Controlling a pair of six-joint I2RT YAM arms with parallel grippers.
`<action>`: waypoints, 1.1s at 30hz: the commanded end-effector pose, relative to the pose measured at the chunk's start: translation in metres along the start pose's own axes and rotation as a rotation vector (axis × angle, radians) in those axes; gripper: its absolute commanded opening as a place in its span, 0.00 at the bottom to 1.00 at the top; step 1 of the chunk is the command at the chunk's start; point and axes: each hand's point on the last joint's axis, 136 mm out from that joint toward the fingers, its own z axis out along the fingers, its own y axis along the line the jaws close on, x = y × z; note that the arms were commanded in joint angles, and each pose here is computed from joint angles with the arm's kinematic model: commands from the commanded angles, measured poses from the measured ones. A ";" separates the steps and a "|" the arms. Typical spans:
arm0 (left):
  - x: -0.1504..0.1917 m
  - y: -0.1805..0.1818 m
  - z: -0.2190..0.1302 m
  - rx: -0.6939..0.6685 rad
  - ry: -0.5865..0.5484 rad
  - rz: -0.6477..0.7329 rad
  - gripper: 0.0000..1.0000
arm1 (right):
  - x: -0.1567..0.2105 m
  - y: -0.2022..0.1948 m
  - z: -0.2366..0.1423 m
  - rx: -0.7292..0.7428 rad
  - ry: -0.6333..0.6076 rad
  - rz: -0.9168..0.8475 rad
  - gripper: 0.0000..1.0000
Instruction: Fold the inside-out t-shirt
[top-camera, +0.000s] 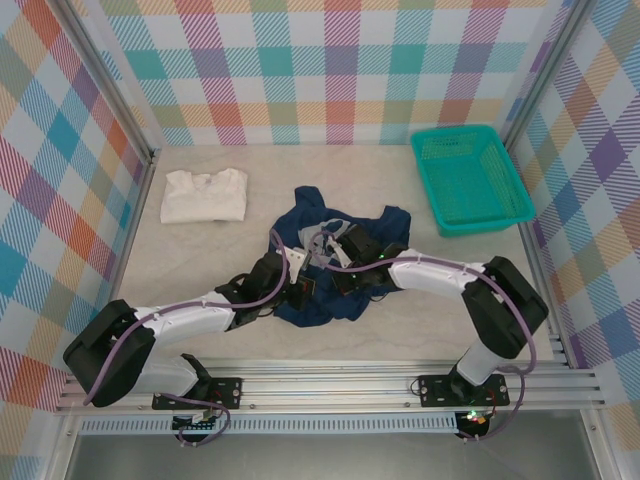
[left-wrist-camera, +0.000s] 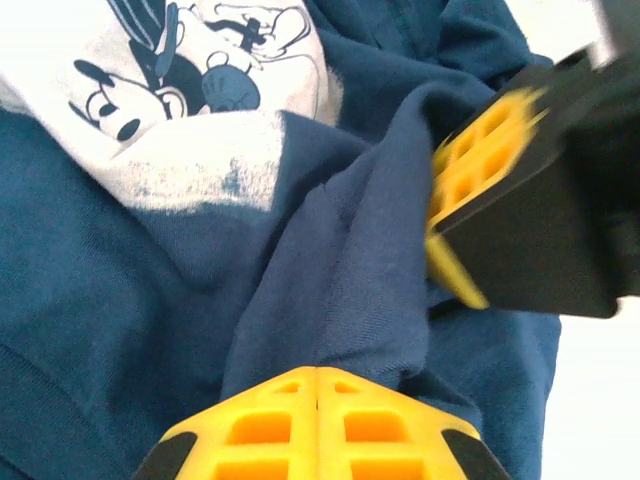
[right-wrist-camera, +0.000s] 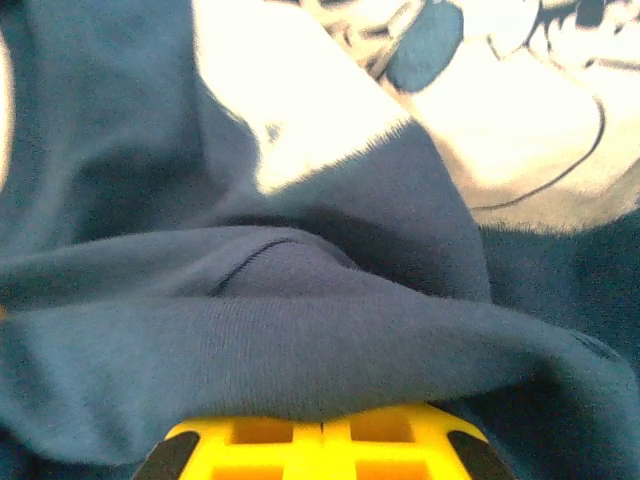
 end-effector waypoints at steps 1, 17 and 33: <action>0.000 0.008 -0.005 -0.027 -0.020 -0.014 0.00 | -0.022 0.017 -0.038 -0.132 -0.105 0.037 0.00; 0.003 0.022 -0.006 -0.110 -0.012 -0.042 0.00 | -0.021 0.045 -0.118 -0.683 -0.174 0.132 0.00; -0.050 -0.046 -0.045 0.202 -0.156 0.075 0.44 | -0.011 0.053 -0.121 -0.751 -0.183 0.017 0.00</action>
